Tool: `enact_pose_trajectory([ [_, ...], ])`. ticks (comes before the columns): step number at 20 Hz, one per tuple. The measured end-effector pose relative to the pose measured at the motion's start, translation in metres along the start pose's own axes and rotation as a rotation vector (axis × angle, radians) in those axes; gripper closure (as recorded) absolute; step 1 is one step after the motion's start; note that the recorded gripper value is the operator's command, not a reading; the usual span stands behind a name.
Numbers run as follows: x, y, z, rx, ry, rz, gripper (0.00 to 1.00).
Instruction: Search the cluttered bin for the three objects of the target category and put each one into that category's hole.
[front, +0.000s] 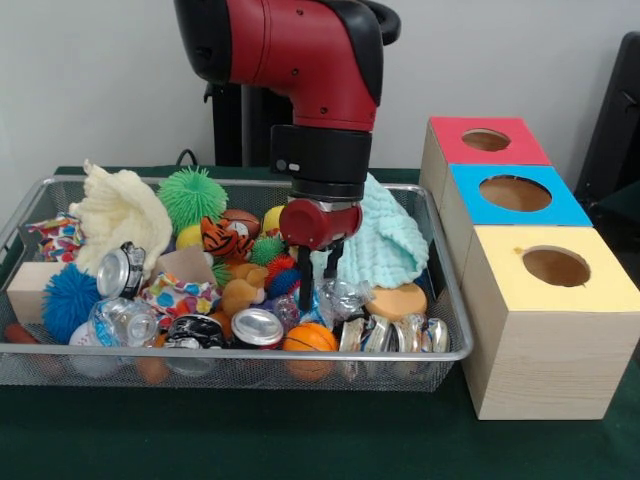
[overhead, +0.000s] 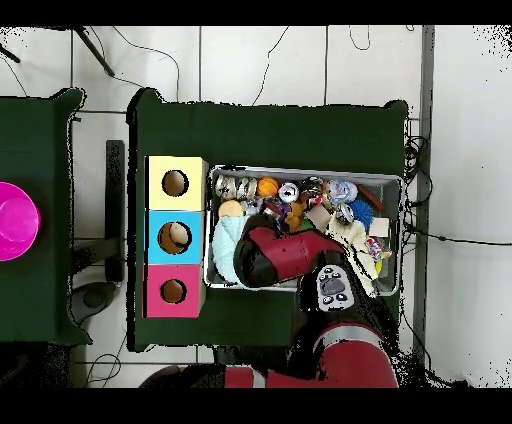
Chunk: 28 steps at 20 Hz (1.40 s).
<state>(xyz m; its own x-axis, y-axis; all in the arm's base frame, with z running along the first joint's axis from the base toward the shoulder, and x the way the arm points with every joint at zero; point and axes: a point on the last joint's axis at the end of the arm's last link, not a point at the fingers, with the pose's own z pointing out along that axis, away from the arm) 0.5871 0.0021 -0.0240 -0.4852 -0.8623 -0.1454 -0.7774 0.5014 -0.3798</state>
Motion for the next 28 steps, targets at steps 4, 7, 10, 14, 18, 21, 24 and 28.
enact_pose_trajectory([
  [4,0.005,0.001,0.001,0.017,-0.010,0.048,1.00],
  [7,0.006,-0.002,0.001,0.042,-0.022,0.074,1.00],
  [10,0.006,0.000,0.000,0.055,-0.022,0.095,1.00],
  [14,0.006,0.001,-0.001,0.060,-0.016,0.113,1.00],
  [18,0.005,0.000,-0.001,0.065,-0.009,0.130,1.00],
  [21,0.005,0.000,-0.002,0.066,-0.004,0.140,1.00],
  [24,0.006,0.000,-0.003,0.071,-0.002,0.147,1.00],
  [28,0.004,0.001,-0.029,0.078,0.006,0.169,1.00],
])
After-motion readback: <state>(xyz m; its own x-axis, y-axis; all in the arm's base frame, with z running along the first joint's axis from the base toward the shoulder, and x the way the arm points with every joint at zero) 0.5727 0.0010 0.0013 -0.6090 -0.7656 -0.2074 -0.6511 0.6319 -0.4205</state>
